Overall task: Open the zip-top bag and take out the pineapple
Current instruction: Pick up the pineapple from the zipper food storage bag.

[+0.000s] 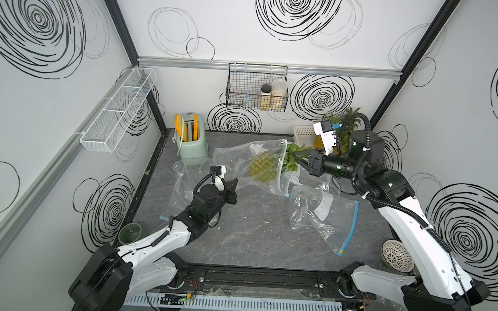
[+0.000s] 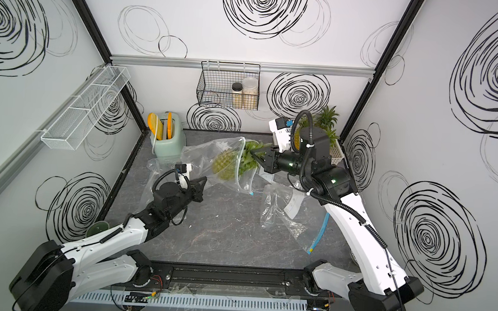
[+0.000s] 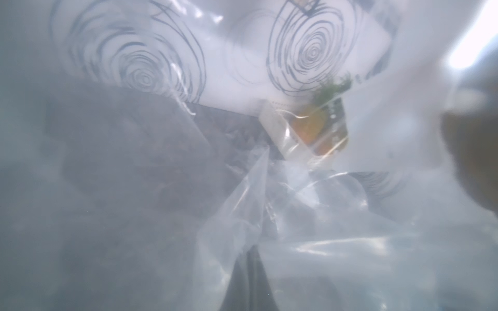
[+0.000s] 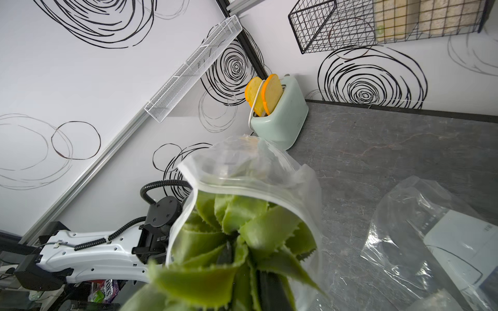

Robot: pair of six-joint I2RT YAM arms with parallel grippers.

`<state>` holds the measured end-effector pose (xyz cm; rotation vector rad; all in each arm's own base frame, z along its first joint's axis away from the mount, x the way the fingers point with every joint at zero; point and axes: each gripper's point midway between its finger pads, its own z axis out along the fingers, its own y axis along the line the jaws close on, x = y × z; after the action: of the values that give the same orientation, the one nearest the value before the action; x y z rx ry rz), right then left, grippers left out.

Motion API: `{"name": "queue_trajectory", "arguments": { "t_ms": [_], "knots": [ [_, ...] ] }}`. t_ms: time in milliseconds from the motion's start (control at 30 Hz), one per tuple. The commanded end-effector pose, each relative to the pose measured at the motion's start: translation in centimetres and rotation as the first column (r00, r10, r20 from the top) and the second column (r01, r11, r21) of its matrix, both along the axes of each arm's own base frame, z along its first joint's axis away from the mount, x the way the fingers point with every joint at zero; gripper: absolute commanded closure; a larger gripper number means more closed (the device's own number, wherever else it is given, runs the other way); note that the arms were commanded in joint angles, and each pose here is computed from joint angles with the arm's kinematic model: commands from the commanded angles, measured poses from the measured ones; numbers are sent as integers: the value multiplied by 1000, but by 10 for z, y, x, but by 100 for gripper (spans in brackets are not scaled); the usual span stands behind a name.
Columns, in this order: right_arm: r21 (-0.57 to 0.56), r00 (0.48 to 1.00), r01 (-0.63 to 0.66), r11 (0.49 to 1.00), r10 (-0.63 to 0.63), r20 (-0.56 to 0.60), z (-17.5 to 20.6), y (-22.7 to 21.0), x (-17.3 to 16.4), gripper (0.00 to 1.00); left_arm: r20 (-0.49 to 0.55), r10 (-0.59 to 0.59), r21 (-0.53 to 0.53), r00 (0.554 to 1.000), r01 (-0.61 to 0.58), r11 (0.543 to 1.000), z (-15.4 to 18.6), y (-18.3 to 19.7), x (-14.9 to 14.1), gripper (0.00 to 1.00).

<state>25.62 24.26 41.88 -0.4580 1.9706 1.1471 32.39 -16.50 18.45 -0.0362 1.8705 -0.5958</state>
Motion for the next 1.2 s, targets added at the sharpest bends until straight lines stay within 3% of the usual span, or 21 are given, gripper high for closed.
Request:
{"name": "queue_trajectory", "arguments": {
  "t_ms": [0,100,267,600,833,1167],
  "knots": [
    [64,992,-35,997,27,122,42,-7,-19,100,3,139,83,990,-138,987,-3,33,13,100],
    [46,994,-37,998,32,109,36,-10,-22,100,48,204,61,978,-207,977,14,50,22,100],
    [27,996,-34,999,32,89,27,-14,-27,100,98,244,113,965,-255,960,36,63,37,100],
    [85,991,-83,993,73,113,37,-13,-36,100,105,306,152,946,-320,935,34,74,50,100],
    [86,987,-125,988,115,111,42,-11,-43,100,157,384,177,910,-409,895,46,87,65,100],
    [65,983,-177,982,174,54,21,-8,-53,100,244,372,123,896,-409,904,91,84,102,100]
  ]
}}
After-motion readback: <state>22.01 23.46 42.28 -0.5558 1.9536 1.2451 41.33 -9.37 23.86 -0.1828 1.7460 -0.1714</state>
